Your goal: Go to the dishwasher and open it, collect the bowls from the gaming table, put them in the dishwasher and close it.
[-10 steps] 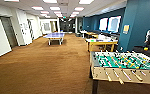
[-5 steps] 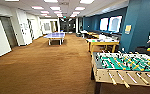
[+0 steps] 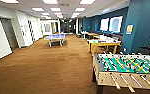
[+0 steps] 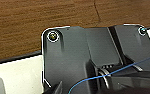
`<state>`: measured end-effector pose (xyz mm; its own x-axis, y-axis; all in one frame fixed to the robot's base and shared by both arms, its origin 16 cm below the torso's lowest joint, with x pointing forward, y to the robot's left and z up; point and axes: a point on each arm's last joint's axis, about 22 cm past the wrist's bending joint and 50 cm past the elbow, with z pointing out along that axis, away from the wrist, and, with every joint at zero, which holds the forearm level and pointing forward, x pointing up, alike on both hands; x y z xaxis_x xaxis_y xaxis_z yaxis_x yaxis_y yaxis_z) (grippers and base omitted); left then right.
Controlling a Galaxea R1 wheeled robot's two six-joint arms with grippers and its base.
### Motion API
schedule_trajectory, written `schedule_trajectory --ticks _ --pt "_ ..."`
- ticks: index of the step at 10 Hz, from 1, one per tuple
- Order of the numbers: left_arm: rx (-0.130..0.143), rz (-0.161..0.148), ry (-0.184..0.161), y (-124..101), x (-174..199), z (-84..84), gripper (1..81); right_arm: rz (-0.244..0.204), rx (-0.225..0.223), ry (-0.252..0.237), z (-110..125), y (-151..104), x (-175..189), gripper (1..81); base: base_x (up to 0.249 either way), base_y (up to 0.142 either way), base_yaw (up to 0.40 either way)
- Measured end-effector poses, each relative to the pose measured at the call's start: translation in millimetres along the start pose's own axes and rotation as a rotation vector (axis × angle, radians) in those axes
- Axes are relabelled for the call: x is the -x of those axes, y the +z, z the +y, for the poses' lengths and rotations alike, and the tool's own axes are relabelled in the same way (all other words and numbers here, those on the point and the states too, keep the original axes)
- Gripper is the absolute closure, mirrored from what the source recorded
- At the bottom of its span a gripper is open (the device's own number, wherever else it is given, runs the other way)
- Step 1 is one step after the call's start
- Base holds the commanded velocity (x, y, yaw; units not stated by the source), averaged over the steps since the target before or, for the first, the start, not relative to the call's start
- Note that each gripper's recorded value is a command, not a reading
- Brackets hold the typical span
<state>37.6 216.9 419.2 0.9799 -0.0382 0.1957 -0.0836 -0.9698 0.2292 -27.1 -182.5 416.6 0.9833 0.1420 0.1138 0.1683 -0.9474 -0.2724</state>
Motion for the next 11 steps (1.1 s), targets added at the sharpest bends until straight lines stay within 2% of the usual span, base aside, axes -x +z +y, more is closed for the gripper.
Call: schedule_trajectory --ticks 3,5,8,11 --pt "-0.007 0.020 0.004 1 -15 -4.8 1.0 0.025 0.002 -0.005 2 1 -17 1.0 0.139 0.000 0.000" --pt "-0.011 -0.011 -0.001 -2 8 -7.2 1.0 -0.005 -0.018 -0.001 -13 2 4 1.0 0.140 0.000 0.000" --pt "0.007 0.013 0.001 2 -8 5.0 1.0 0.014 0.005 -0.006 4 0 -9 1.0 0.140 0.000 0.000" --pt "-0.002 0.004 0.000 0 -3 -1.1 1.0 0.009 -0.004 -0.005 -3 1 -6 1.0 0.140 0.000 0.000"
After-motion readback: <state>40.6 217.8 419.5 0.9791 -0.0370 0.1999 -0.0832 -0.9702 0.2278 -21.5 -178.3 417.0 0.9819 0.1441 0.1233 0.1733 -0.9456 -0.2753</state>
